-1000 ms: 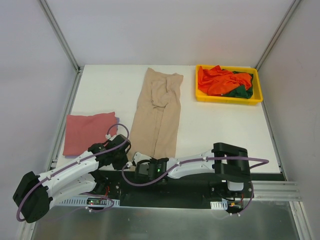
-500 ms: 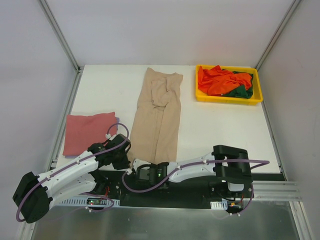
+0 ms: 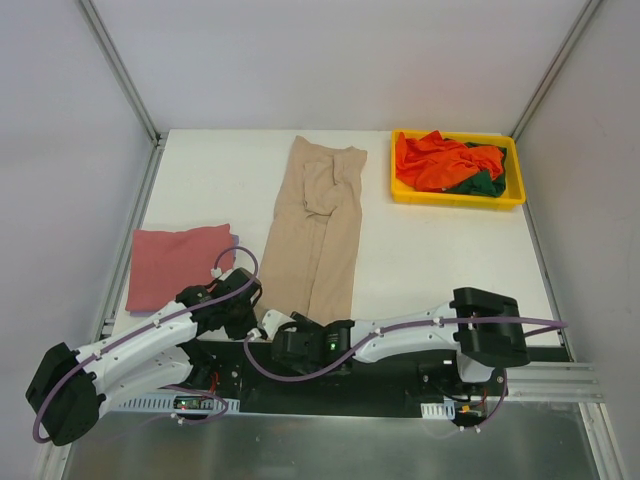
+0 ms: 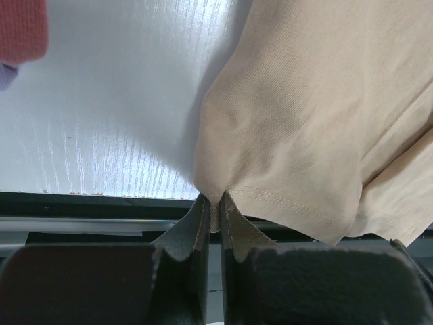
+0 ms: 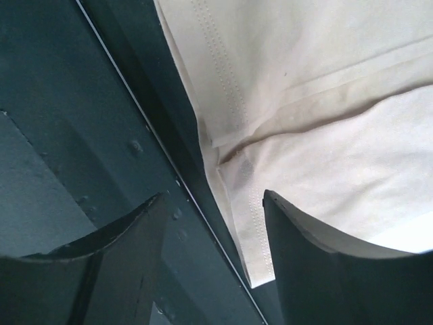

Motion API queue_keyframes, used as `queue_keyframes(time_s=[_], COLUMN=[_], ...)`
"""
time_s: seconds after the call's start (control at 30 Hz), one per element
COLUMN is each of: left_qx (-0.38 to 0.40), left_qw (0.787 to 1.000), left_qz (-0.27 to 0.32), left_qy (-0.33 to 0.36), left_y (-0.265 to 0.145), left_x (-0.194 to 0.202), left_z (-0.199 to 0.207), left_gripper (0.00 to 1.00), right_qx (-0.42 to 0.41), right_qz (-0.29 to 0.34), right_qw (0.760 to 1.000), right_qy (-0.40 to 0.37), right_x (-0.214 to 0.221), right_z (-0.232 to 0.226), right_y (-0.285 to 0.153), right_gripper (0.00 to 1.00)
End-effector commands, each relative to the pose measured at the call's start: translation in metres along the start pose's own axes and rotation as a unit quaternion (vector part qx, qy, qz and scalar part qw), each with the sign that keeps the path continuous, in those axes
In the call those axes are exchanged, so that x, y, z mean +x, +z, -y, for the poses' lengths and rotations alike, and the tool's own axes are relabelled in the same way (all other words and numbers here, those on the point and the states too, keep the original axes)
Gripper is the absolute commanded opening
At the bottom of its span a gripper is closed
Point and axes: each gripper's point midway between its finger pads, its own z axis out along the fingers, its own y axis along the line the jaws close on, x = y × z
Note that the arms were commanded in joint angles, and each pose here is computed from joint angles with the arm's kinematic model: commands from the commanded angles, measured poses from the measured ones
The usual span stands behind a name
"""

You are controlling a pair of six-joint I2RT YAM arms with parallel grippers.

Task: Fold and stack the t-shirts
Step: Grab the bottom of the folded rectangular tshirt with both arms

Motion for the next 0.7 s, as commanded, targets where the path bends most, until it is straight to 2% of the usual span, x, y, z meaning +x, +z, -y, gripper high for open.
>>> queue_keyframes(time_s=[0.0, 0.3, 0.43, 0.57, 0.67], left_qx=[-0.002, 0.002, 0.001, 0.003, 0.004], left_qw=[1.0, 1.0, 1.0, 1.0, 1.0], left_qz=[-0.006, -0.006, -0.004, 0.002, 0.001], left_qy=[-0.005, -0.009, -0.01, -0.009, -0.008], left_y=[-0.004, -0.005, -0.006, -0.008, -0.008], left_x=[0.004, 0.003, 0.002, -0.001, -0.001], left_z=[-0.002, 0.001, 0.002, 0.005, 0.006], left_gripper=[0.0, 0.0, 0.0, 0.0, 0.0], right_qx=[0.019, 0.115, 0.139, 0.151, 0.141], right_qz=[-0.014, -0.058, -0.064, -0.074, -0.072], right_qw=[0.999, 0.991, 0.988, 0.986, 0.987], right_qy=[-0.024, -0.027, -0.025, -0.013, -0.011], right_x=[0.008, 0.034, 0.039, 0.046, 0.044], right_z=[0.01, 0.032, 0.037, 0.046, 0.044], right_y=[-0.004, 0.014, 0.023, 0.028, 0.027], right_gripper=[0.63, 0.64, 0.58, 0.57, 0.47])
